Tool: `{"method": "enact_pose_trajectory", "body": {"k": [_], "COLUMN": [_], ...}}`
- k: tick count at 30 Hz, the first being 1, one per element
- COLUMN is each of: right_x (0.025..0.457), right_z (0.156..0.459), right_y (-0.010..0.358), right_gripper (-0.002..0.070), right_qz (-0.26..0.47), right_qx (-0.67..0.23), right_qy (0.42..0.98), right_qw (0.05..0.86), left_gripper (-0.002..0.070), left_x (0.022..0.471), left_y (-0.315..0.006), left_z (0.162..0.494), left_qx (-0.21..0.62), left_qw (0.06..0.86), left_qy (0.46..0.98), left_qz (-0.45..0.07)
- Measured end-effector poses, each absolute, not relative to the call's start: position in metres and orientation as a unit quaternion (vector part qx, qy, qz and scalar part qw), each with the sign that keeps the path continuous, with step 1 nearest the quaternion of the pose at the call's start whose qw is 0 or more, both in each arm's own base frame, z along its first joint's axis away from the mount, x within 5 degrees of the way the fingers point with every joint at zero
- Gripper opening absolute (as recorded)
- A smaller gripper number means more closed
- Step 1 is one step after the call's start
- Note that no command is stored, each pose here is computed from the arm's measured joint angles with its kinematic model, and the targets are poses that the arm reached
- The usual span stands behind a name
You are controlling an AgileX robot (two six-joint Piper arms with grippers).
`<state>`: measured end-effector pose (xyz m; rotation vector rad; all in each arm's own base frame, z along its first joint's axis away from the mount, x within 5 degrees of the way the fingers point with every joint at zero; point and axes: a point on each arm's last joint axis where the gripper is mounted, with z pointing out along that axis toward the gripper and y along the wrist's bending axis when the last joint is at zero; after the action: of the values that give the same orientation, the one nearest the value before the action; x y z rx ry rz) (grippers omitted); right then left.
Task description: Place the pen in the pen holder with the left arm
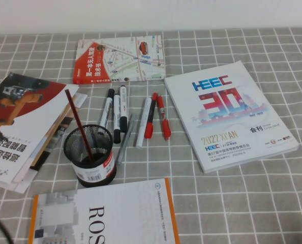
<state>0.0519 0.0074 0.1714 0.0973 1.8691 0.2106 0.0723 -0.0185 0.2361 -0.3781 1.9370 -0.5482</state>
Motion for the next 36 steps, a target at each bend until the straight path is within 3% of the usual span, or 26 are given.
{"method": "enact_pose_trajectory", "body": {"k": [8, 17, 28, 36], "right_x": [0.052, 0.052, 0.052, 0.052], "right_z": [0.171, 0.171, 0.171, 0.171], "right_y": [0.007, 0.007, 0.007, 0.007], "right_gripper": [-0.0015, -0.0015, -0.0015, -0.0015], "right_qz": [0.09, 0.09, 0.09, 0.09], "right_qx": [0.042, 0.042, 0.042, 0.042], "right_qy": [0.802, 0.802, 0.802, 0.802], "right_qw": [0.588, 0.588, 0.588, 0.588], "left_gripper": [-0.0002, -0.0002, -0.0002, -0.0002], "left_x": [0.108, 0.177, 0.281, 0.347], "left_y": [-0.026, -0.032, -0.038, -0.068], "left_z": [0.281, 0.326, 0.358, 0.367], "left_qx": [-0.052, 0.014, 0.059, 0.121], "left_qw": [0.442, 0.368, 0.323, 0.303], "left_qy": [0.876, 0.913, 0.929, 0.93], "left_qz": [-0.184, -0.173, -0.172, -0.166]}}
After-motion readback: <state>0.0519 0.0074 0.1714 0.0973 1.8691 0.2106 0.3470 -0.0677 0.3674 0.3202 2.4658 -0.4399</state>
